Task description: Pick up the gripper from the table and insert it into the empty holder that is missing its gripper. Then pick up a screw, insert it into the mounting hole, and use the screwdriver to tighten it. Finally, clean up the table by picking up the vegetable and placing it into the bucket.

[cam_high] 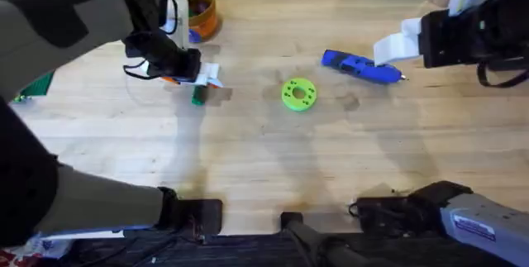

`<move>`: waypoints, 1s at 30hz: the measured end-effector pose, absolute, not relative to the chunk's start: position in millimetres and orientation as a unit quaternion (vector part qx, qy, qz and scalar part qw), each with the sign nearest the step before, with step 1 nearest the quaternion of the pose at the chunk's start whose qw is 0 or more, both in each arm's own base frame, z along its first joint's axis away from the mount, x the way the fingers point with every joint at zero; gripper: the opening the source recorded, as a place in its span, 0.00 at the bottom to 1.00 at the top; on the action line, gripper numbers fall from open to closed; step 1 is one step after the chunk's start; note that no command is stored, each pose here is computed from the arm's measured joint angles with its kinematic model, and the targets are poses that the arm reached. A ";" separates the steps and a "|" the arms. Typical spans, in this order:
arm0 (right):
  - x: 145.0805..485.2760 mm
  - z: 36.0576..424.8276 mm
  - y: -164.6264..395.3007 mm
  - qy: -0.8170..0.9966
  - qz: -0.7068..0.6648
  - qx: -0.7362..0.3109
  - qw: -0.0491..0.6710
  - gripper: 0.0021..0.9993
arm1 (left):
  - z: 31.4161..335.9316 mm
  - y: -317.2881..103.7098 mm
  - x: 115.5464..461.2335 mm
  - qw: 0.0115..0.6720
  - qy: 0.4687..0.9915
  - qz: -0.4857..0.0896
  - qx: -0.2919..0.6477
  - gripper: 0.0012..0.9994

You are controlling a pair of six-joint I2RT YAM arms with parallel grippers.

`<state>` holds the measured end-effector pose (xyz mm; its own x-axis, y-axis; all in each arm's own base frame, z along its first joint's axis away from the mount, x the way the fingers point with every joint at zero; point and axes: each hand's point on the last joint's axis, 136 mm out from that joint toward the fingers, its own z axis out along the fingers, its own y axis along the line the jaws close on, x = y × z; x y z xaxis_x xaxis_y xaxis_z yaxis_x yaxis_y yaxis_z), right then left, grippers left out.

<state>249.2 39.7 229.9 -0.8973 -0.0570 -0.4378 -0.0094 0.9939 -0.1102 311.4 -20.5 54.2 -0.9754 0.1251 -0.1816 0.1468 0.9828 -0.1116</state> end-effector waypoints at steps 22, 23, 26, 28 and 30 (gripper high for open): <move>249.2 229.9 39.7 0.973 -0.052 -0.016 0.226 1.00 | 33.9 -18.8 307.7 0.054 0.994 -0.060 0.070 0.99; 249.2 229.9 39.7 0.973 -0.052 -0.016 0.226 1.00 | 33.9 -18.8 307.7 0.054 0.994 -0.060 0.070 0.99; 249.2 229.9 39.7 0.973 -0.052 -0.016 0.226 1.00 | 33.9 -18.8 307.7 0.054 0.994 -0.060 0.070 0.99; 249.2 229.9 39.7 0.973 -0.052 -0.016 0.226 1.00 | 33.9 -18.8 307.7 0.054 0.994 -0.060 0.070 0.99; 249.2 229.9 39.7 0.973 -0.052 -0.016 0.226 1.00 | 33.9 -18.8 307.7 0.054 0.994 -0.060 0.070 0.99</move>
